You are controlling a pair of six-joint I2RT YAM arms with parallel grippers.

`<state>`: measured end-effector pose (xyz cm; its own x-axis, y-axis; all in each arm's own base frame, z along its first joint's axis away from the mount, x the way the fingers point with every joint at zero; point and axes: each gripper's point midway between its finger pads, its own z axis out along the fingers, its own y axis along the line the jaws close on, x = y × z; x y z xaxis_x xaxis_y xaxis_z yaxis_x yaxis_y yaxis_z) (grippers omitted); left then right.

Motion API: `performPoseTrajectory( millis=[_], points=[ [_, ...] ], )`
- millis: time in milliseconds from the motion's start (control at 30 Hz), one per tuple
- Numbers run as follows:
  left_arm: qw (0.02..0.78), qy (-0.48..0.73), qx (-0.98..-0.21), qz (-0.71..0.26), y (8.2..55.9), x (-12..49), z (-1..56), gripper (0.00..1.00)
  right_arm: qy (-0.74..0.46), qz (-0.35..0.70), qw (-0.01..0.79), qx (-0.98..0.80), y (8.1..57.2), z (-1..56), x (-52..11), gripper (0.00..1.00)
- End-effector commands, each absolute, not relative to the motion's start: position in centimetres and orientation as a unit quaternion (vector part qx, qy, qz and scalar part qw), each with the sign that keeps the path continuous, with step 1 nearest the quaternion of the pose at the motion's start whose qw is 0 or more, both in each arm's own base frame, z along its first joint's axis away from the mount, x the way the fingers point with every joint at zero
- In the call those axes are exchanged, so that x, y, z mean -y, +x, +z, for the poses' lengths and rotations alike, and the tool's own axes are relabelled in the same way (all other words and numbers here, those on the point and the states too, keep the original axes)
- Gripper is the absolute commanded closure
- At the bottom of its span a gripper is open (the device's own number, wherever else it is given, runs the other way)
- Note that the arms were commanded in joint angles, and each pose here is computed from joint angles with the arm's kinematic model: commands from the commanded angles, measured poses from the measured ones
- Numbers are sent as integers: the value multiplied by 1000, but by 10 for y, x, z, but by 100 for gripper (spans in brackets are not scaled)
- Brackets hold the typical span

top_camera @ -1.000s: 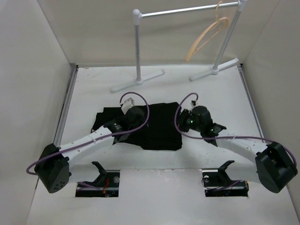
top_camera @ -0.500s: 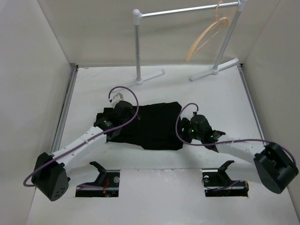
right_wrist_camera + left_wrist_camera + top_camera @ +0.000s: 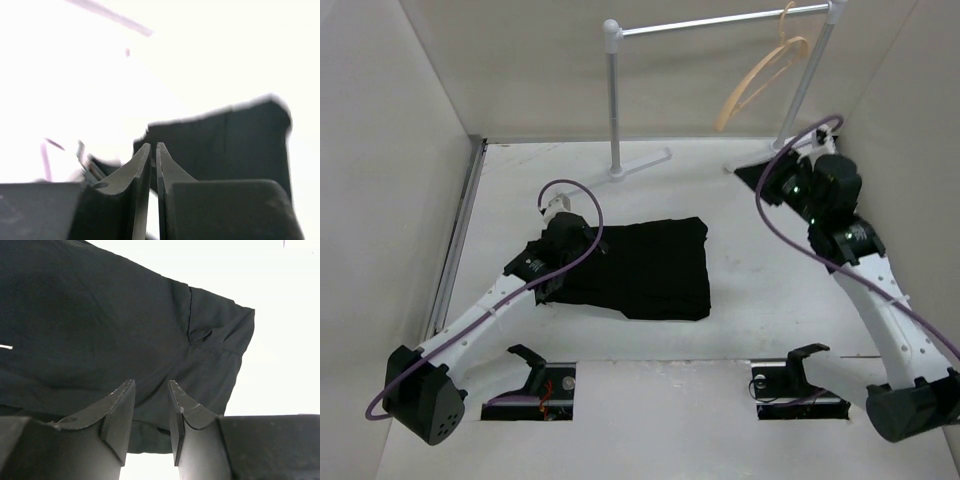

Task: Place the trousers on the hanger
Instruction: Pick up the hanger from the clothesline.

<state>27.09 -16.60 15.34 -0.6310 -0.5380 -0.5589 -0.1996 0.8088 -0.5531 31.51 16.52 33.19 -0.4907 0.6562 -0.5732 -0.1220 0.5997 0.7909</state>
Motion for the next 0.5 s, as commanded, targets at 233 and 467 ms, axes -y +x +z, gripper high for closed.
performPoseTrajectory(
  millis=[233, 467],
  points=[
    [369, -171, -885, -225, 261, 165, 144, 78, 158, 374, 601, -688, 432, 466, -114, 35],
    [366, -175, -886, -224, 255, 161, 135, 75, 141, 392, 595, -687, 489, 475, -121, 34]
  ],
)
